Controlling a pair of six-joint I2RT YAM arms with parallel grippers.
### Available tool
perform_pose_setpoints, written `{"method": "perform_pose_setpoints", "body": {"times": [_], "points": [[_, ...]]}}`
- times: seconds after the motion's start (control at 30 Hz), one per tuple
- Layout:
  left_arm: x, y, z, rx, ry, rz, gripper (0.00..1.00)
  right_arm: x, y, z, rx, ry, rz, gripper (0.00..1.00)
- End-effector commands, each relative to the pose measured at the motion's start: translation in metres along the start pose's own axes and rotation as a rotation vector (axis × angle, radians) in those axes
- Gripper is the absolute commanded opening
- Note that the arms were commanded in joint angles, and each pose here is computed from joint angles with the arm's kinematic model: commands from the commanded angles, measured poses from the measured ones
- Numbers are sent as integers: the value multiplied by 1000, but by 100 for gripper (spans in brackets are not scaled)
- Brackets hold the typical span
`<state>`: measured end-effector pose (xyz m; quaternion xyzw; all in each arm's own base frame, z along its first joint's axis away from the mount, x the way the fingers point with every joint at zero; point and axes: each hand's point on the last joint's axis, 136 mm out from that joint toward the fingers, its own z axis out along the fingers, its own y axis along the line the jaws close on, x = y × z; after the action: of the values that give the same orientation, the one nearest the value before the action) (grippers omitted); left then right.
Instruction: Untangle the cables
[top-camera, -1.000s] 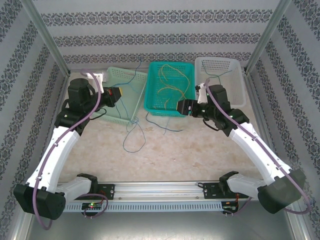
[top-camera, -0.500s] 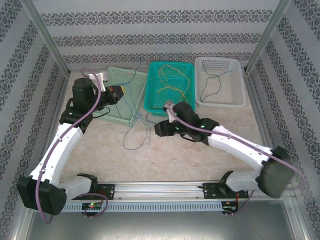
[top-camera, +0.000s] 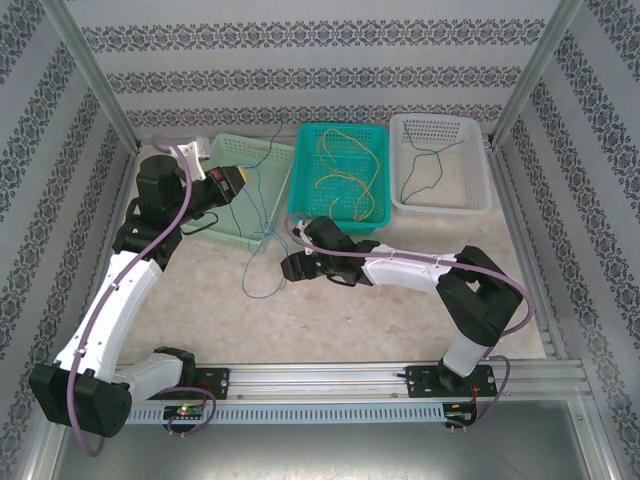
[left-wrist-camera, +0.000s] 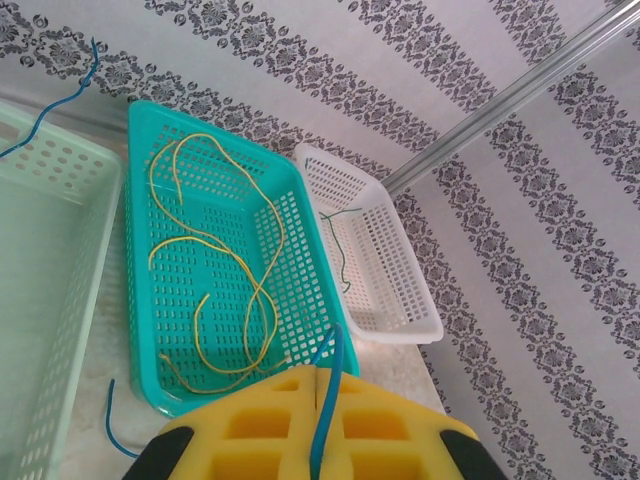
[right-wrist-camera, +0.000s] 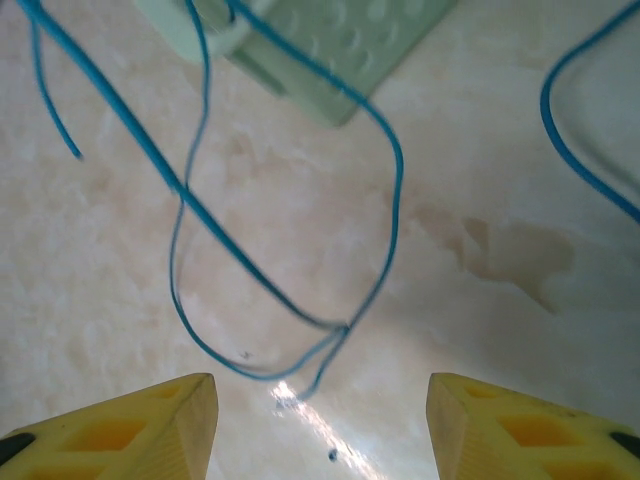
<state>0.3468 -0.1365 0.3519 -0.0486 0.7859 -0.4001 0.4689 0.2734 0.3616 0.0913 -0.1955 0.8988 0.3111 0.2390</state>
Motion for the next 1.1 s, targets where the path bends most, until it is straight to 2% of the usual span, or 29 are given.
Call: {"method": "perform_pose_setpoints", "body": {"times": [0.0,0.1,0.2,0.27,0.37,0.47,0.63,0.73,0.8,0.93,1.07], "points": [[-13,-21,-12,53,-44,12,4,-29,20,0,-53,-92,-18,58],[-13,-22,-14,57,-46,9,4,-36,17,7,-28,-100,-41,57],[-13,-23,-15,62,-45,1,4,-48,17,11,-11,-127,-64,52],[-14,-25,-17,67,-48,1,4,-57,16,14,13,-140,-86,42],[-12,-22,-18,41,-40,11,5,-61,20,10,10,-140,-103,20],[-12,-15,-19,-4,-31,28,6,-54,16,4,24,-129,-111,8],[-17,-13,-19,-37,-31,50,8,-44,10,-10,37,-111,-101,8],[-22,-8,-21,-89,-31,77,9,-41,7,-17,46,-106,-99,1],[-32,-5,-26,-124,-55,98,9,-38,2,-22,53,-103,-90,0],[-70,1,-50,-189,-152,134,9,-25,-24,-38,93,-94,-34,0],[-124,-4,-85,-263,-275,192,10,-4,-66,-64,161,-111,76,0]]}}
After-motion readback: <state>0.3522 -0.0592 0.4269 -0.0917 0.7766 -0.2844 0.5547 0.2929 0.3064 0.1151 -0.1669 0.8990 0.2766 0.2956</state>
